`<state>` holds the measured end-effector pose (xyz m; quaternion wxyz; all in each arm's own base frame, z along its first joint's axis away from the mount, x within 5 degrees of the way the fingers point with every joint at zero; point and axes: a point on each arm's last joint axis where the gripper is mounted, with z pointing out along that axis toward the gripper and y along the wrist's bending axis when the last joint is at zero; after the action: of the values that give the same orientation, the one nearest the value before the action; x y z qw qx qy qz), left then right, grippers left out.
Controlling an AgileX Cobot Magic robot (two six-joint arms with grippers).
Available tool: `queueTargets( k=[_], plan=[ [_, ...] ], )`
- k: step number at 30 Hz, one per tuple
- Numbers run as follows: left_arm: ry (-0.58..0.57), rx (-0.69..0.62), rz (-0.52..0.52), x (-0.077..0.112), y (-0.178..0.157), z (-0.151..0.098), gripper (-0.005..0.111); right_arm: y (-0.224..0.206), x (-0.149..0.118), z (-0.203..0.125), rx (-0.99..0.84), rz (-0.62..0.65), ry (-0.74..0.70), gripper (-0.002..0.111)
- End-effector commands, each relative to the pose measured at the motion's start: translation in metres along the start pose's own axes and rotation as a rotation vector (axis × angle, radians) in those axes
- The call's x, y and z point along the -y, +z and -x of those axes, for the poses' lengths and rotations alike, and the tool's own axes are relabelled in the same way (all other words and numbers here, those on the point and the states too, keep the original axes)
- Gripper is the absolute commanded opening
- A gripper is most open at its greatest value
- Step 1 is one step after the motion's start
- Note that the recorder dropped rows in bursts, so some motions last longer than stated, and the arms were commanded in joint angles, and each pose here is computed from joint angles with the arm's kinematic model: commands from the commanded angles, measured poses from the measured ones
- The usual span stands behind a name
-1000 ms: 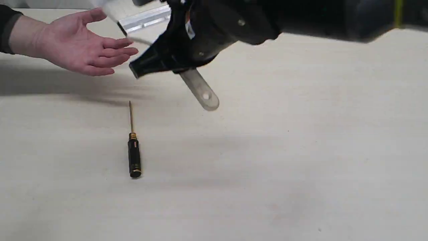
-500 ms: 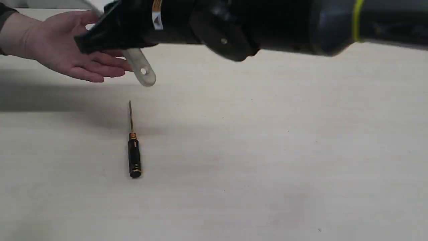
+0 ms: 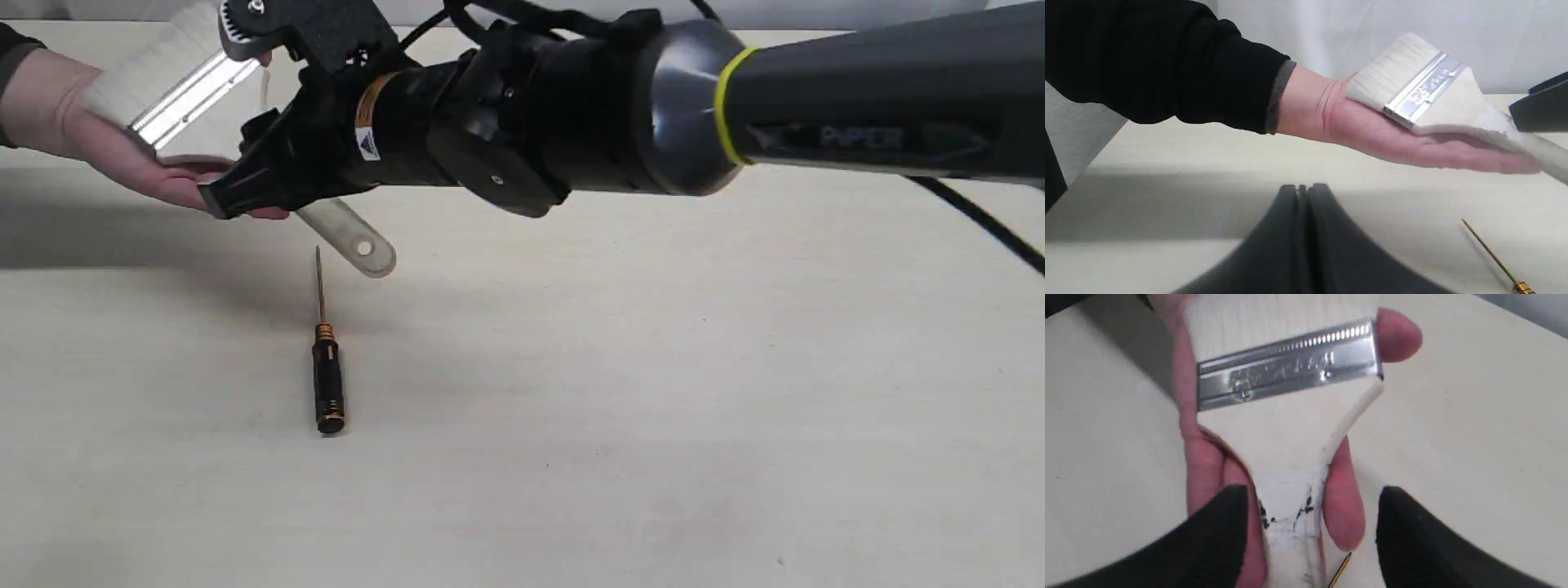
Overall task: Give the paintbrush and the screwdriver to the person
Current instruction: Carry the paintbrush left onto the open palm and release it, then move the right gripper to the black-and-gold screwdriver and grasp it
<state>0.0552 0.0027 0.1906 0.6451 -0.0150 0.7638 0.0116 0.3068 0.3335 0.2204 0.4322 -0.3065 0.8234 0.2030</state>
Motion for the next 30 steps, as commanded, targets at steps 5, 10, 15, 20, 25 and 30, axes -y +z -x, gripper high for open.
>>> queueTargets(
  k=[5, 10, 15, 20, 25, 30],
  plan=[
    [-0.001, 0.006, -0.009, 0.001, 0.000, 0.000, 0.000, -0.086, -0.029, 0.049, 0.038, -0.003, -0.033, 0.052],
    [-0.001, 0.006, -0.009, 0.001, 0.000, 0.000, 0.000, -0.122, -0.028, 0.059, -0.169, -0.130, -0.016, 0.052],
    [-0.001, 0.006, -0.009, 0.001, 0.000, 0.000, 0.000, -0.122, -0.028, 0.053, -0.286, -0.154, 0.033, 0.052],
    [-0.005, 0.004, -0.010, 0.001, 0.000, 0.000, 0.000, -0.093, -0.034, 0.041, -0.304, -0.116, 0.057, 0.052],
    [-0.005, 0.004, -0.010, 0.001, 0.000, 0.000, 0.000, -0.045, -0.035, 0.011, -0.386, -0.122, 0.034, 0.052],
    [-0.005, 0.004, -0.010, 0.001, 0.000, 0.000, 0.000, 0.000, -0.039, -0.024, -0.479, -0.100, 0.014, 0.052]
  ],
)
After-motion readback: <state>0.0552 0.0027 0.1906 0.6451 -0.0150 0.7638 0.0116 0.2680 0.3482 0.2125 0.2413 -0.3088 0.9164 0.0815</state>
